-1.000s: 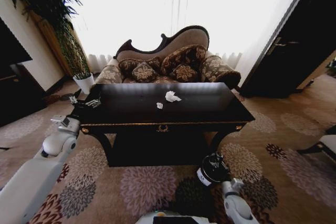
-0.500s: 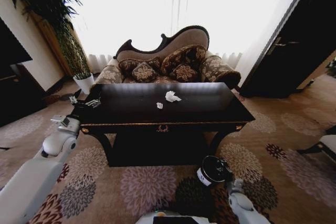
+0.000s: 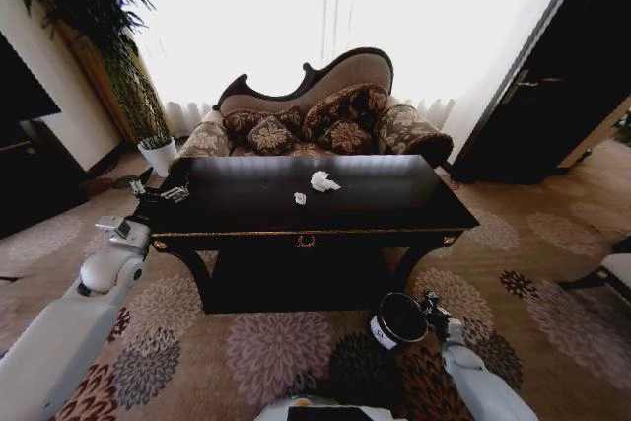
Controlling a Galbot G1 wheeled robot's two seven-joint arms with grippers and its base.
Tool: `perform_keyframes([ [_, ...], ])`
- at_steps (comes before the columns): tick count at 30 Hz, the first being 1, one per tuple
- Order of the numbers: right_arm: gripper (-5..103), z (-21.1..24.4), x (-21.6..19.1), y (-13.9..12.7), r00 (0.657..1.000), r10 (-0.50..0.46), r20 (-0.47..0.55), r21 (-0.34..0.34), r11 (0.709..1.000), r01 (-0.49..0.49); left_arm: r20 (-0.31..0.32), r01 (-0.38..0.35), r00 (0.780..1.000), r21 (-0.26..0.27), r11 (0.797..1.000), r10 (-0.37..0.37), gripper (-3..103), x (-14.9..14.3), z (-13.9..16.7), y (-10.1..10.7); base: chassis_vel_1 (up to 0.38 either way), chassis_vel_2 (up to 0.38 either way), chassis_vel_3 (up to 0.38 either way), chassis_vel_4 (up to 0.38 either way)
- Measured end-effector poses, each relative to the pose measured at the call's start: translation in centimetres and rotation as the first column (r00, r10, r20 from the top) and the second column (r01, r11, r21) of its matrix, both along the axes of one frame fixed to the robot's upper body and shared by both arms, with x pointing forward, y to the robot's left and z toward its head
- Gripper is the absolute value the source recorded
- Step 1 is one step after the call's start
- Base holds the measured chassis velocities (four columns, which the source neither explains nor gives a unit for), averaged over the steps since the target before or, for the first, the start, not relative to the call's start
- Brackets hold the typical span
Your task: Move to the front of the table and place the trash on the table into the trash bin.
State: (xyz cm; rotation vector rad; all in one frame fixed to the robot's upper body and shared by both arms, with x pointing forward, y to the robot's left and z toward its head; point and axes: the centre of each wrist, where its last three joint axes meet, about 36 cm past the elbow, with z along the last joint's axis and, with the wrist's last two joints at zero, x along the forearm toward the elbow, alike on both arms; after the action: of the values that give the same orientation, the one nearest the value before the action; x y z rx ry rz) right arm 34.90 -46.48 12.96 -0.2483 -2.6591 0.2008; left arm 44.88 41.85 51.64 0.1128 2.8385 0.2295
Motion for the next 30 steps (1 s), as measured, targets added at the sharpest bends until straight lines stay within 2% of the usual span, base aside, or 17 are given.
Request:
perform_keyframes([
  [10,0,-0.9,0.0,2.5,0.999,0.034,0.004,0.014,0.999,-0.034,0.000,0.000,1.000,0.000,1.000,0.000,100,0.0,0.0,0.0,0.000,0.000,0.000,0.000],
  [11,5,-1.0,0.0,2.6,0.999,0.037,0.003,0.011,0.999,-0.037,0.000,0.000,1.000,0.000,1.000,0.000,100,0.0,0.0,0.0,0.000,0.000,0.000,0.000],
  [12,5,-1.0,0.0,2.6,0.999,0.040,0.001,0.007,0.999,-0.040,0.000,0.000,1.000,0.000,1.000,0.000,100,0.0,0.0,0.0,0.000,0.000,0.000,0.000],
  [14,15,-1.0,0.0,2.5,0.999,0.045,-0.003,-0.004,0.999,-0.045,0.000,0.000,1.000,0.000,1.000,0.000,100,0.0,0.0,0.0,0.000,0.000,0.000,0.000],
  [16,15,-1.0,0.0,2.4,0.999,0.043,-0.004,-0.005,0.999,-0.043,0.000,0.000,1.000,0.000,1.000,0.000,100,0.0,0.0,0.0,0.000,0.000,0.000,0.000],
  [17,25,-1.0,0.0,2.4,0.999,0.042,-0.005,-0.006,0.999,-0.042,0.000,0.000,1.000,0.000,1.000,0.000,100,0.0,0.0,0.0,0.000,0.000,0.000,0.000],
  [18,31,-1.0,0.1,2.3,0.999,0.041,-0.005,-0.007,0.999,-0.041,0.000,0.000,1.000,0.000,1.000,0.000,100,0.0,0.0,0.0,0.000,0.000,0.000,0.000],
  [20,31,-1.1,0.1,2.2,0.999,0.039,-0.006,-0.007,0.999,-0.039,0.000,0.000,1.000,0.000,1.000,0.000,100,0.0,0.0,0.0,0.000,0.000,0.000,0.000],
  [22,42,-1.1,0.2,2.3,0.999,0.037,-0.006,-0.007,0.999,-0.037,0.000,0.000,1.000,0.000,1.000,0.000,100,0.0,0.0,0.0,0.000,0.000,0.000,0.000],
  [25,48,-1.1,0.2,2.4,0.999,0.037,-0.005,-0.004,0.999,-0.037,0.000,0.000,1.000,0.000,1.000,0.000,100,0.0,0.0,0.0,0.000,0.000,0.000,0.000],
  [29,70,-1.1,0.1,2.9,0.999,0.038,0.003,0.005,0.999,-0.038,0.000,0.000,1.000,0.000,1.000,0.000,100,0.0,0.0,0.0,0.000,0.000,0.000,0.000],
  [30,70,-1.1,0.1,2.9,0.999,0.038,0.003,0.005,0.999,-0.038,0.000,0.000,1.000,0.000,1.000,0.000,100,0.0,0.0,0.0,0.000,0.000,0.000,0.000],
])
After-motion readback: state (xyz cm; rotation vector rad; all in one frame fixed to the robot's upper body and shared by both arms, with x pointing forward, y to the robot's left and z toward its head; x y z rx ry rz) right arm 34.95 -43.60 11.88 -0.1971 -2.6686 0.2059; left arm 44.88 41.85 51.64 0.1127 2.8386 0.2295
